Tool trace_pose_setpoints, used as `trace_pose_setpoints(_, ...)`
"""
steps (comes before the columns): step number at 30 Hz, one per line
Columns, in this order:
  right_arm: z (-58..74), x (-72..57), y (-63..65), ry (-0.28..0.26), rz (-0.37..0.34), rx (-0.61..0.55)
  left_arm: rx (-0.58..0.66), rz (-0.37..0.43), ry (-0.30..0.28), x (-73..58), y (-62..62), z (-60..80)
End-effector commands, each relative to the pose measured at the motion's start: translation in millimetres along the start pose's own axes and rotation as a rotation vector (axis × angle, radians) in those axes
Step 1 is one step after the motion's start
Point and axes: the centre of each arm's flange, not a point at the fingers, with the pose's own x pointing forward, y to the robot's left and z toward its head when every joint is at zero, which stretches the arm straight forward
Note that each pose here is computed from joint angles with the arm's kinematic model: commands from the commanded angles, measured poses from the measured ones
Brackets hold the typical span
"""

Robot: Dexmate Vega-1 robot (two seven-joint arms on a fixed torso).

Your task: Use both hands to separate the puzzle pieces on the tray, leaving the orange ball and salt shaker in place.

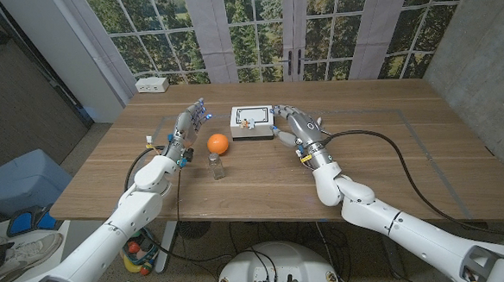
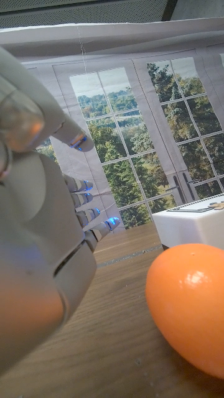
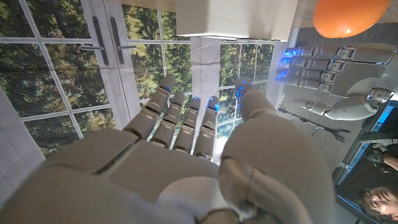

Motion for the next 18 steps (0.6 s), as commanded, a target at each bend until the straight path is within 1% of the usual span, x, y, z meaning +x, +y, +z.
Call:
trace_pose_setpoints(1, 3.2, 4.7, 13.8, -0.042, 0.008, -0.037, -0.001, 0.003, 0.000, -0.9, 1.0, 0.7)
trace_pose_setpoints(9, 2.1, 9.1, 21.5, -0.065, 0.033, -0.065, -0.003, 0.006, -0.002, -2.1, 2.3, 0.9)
trace_pose_setpoints(18, -1.8, 13.4, 28.2, -0.073, 0.054, -0.088, -0.005, 0.012, 0.002, -2.9, 4.6, 0.7)
